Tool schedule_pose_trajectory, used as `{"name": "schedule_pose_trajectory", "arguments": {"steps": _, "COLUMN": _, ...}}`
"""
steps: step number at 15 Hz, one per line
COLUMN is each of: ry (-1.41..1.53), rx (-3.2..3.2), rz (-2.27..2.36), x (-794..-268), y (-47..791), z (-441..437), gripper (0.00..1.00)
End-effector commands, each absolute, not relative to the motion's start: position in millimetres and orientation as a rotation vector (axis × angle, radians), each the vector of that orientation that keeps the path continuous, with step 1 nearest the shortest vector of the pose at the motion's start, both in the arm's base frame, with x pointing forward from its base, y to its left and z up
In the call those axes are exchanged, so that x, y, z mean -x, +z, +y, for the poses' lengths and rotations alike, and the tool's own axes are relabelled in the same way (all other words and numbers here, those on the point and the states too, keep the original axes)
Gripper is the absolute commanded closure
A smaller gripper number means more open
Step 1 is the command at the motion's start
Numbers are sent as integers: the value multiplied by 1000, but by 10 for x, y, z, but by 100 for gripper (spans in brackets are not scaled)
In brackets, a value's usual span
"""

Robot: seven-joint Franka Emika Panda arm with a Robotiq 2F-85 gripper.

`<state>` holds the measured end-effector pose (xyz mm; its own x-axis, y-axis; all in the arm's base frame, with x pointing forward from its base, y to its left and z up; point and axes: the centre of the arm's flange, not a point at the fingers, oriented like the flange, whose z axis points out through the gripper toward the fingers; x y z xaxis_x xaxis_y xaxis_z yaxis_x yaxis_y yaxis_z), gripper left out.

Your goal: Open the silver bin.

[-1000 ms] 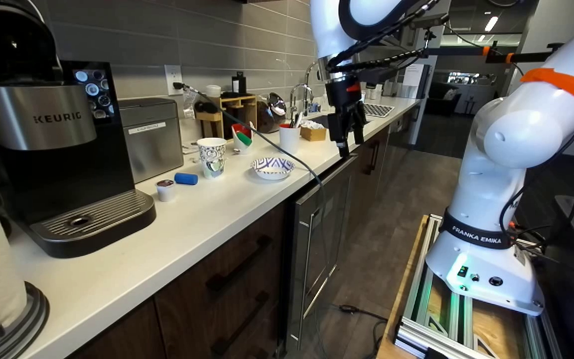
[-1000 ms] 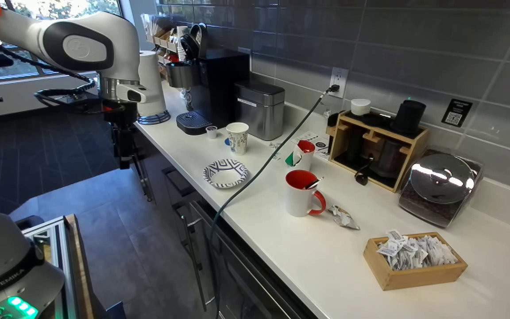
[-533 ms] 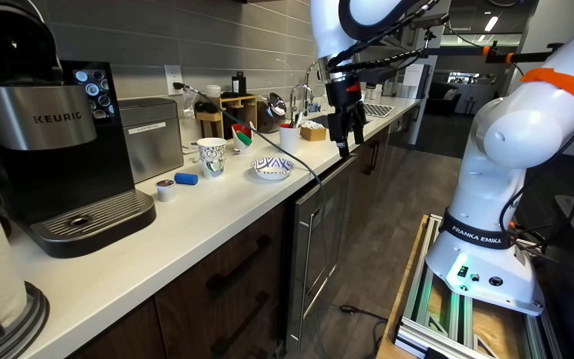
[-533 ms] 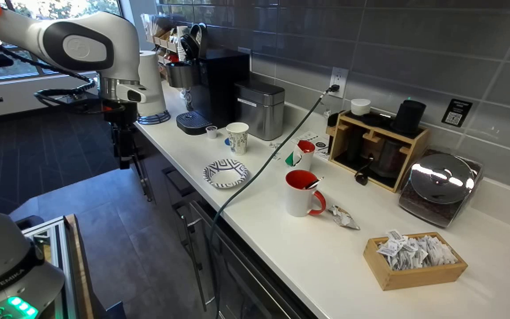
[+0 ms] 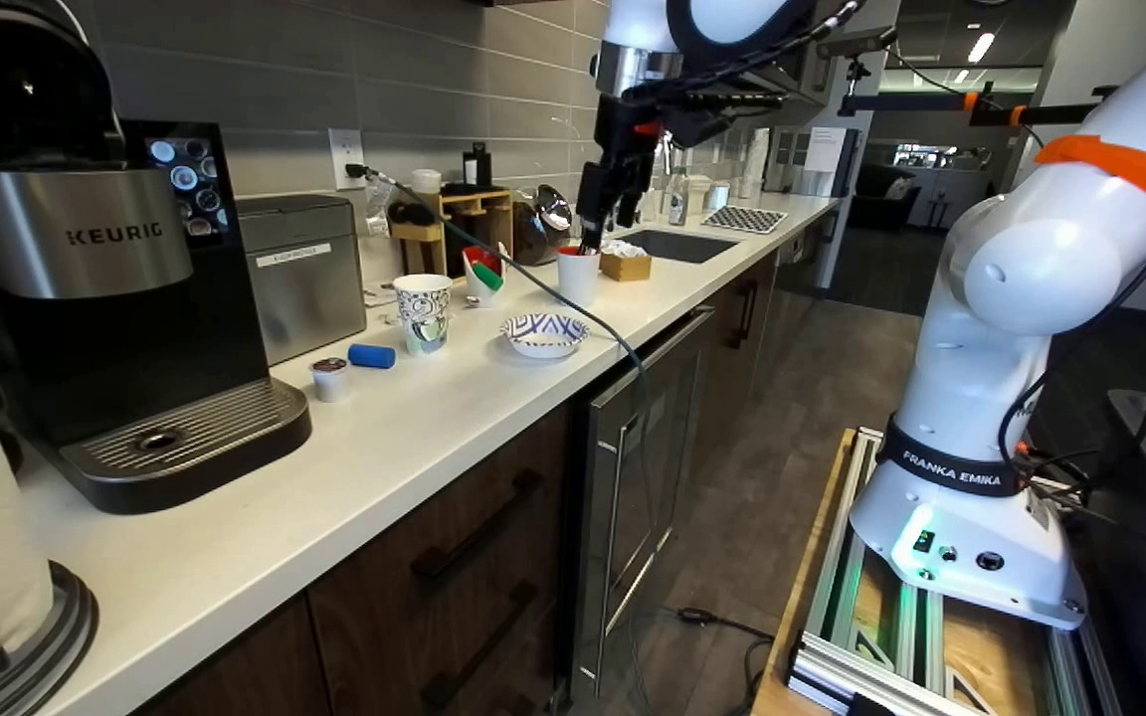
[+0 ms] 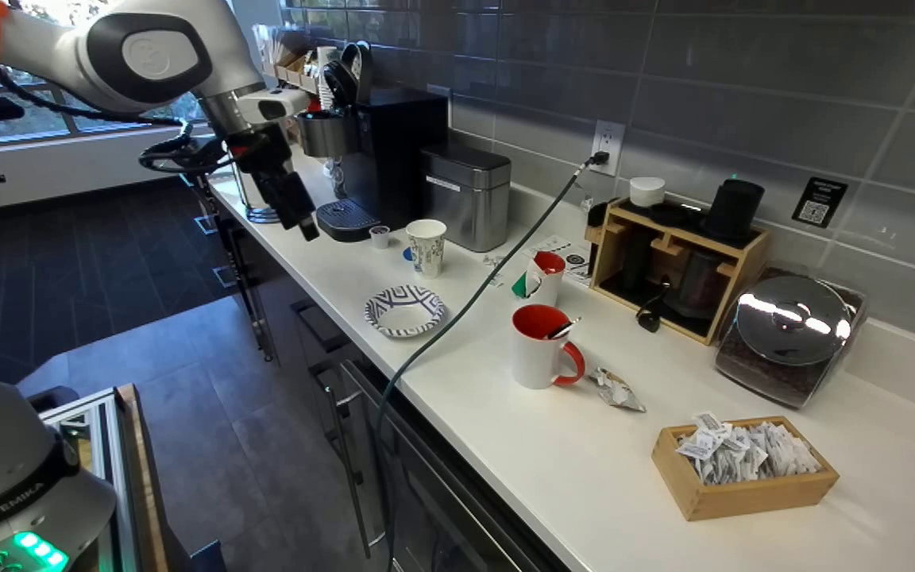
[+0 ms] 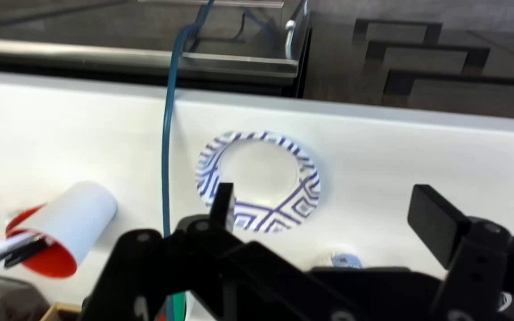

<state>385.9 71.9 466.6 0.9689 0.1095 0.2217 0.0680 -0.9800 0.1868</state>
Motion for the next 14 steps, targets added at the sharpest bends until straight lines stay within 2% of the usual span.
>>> {"name": "schedule_pose_trajectory", "arguments": {"steps": 1, "ry": 536, "rx": -2801, "rz": 302, "x": -4352, "y": 4973, "z": 731, "gripper": 0}}
{"name": "schedule_pose_trajectory", "arguments": {"steps": 9, "ry": 757, "rx": -2401, "rz": 711, "x": -5273, "y": 5563, "z": 1178, "gripper": 0}}
{"name": "schedule_pose_trajectory", "arguments": {"steps": 12, "ry": 843, "rx": -2242, "rz": 863, "x": -5373, "y": 5323, "z": 1494, "gripper": 0}}
{"name": "schedule_pose_trajectory", "arguments": {"steps": 13, "ry": 801, "rx": -2320, "rz": 807, "x": -5189, "y": 5499, "z": 1337, "gripper": 0}}
{"name": "schedule_pose_trajectory", "arguments": {"steps": 14, "ry": 817, "rx": -2291, "rz": 846, "x": -5234, "y": 5419, "z": 1417, "gripper": 0}}
